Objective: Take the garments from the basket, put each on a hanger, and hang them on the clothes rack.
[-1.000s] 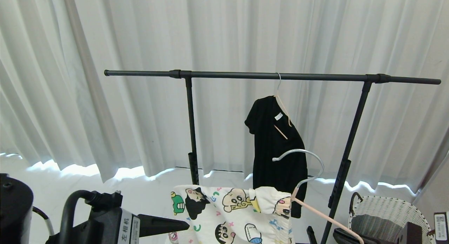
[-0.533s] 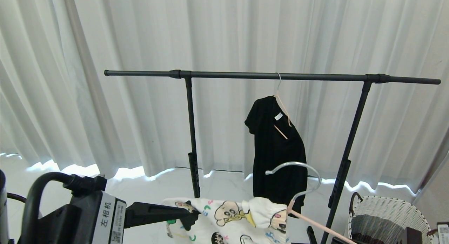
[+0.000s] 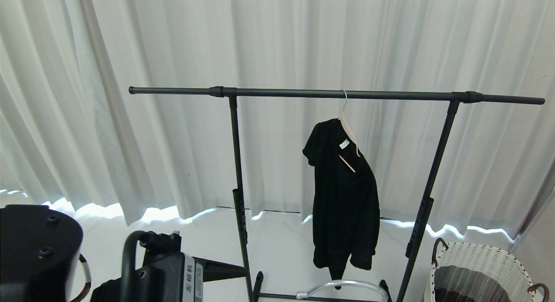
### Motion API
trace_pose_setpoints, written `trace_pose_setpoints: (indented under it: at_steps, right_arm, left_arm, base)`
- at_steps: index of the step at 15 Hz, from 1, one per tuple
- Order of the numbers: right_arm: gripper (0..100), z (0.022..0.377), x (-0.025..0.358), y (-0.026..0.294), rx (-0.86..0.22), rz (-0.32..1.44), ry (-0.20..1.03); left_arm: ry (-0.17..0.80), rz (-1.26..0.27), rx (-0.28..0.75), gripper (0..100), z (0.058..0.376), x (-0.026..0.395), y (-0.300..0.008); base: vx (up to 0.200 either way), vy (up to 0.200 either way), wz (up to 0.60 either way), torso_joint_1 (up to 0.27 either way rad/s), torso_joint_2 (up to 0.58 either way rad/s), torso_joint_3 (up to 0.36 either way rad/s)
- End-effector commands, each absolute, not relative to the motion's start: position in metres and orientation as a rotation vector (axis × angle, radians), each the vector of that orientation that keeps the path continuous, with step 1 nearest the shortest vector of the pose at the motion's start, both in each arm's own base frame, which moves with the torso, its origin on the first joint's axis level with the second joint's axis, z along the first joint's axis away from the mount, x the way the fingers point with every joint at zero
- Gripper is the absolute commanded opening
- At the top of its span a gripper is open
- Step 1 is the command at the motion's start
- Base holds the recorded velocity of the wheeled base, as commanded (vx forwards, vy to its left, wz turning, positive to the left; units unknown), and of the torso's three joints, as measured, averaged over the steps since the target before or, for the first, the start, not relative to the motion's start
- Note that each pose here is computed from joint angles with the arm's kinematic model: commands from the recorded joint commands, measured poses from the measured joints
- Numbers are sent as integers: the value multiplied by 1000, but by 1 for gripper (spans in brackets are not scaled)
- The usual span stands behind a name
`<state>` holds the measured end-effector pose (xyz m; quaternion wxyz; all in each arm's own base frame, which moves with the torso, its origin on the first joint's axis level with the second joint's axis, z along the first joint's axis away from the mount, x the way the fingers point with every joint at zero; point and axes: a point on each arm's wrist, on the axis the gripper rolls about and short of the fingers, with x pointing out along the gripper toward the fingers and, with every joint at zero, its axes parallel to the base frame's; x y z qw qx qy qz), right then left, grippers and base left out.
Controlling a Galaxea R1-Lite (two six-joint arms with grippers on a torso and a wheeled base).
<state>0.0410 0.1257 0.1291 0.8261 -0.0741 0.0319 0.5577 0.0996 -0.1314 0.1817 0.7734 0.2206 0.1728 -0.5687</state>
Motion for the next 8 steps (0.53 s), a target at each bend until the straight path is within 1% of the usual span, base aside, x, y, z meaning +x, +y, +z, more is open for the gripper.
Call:
trace_pose_setpoints:
  at_steps: [1, 3, 4, 8]
  right_arm:
    - [0, 129, 39, 127, -159, 1204, 66]
    - [0, 129, 38, 127, -160, 1205, 66]
    - [0, 129, 38, 127, -160, 1205, 66]
    - [0, 130, 38, 126, -164, 1204, 51]
  left_arm:
    - [417, -1235, 490, 100, 174, 104, -137]
    - [426, -1235, 492, 100, 173, 105, -138]
    - [428, -1236, 493, 0, 172, 105, -138]
    - [431, -1244, 517, 0, 168, 104, -137]
  base:
    - [0, 0, 0, 0, 0, 0]
    - [0, 0, 0, 0, 0, 0]
    - [0, 0, 0, 0, 0, 0]
    - [0, 0, 0, 0, 0, 0]
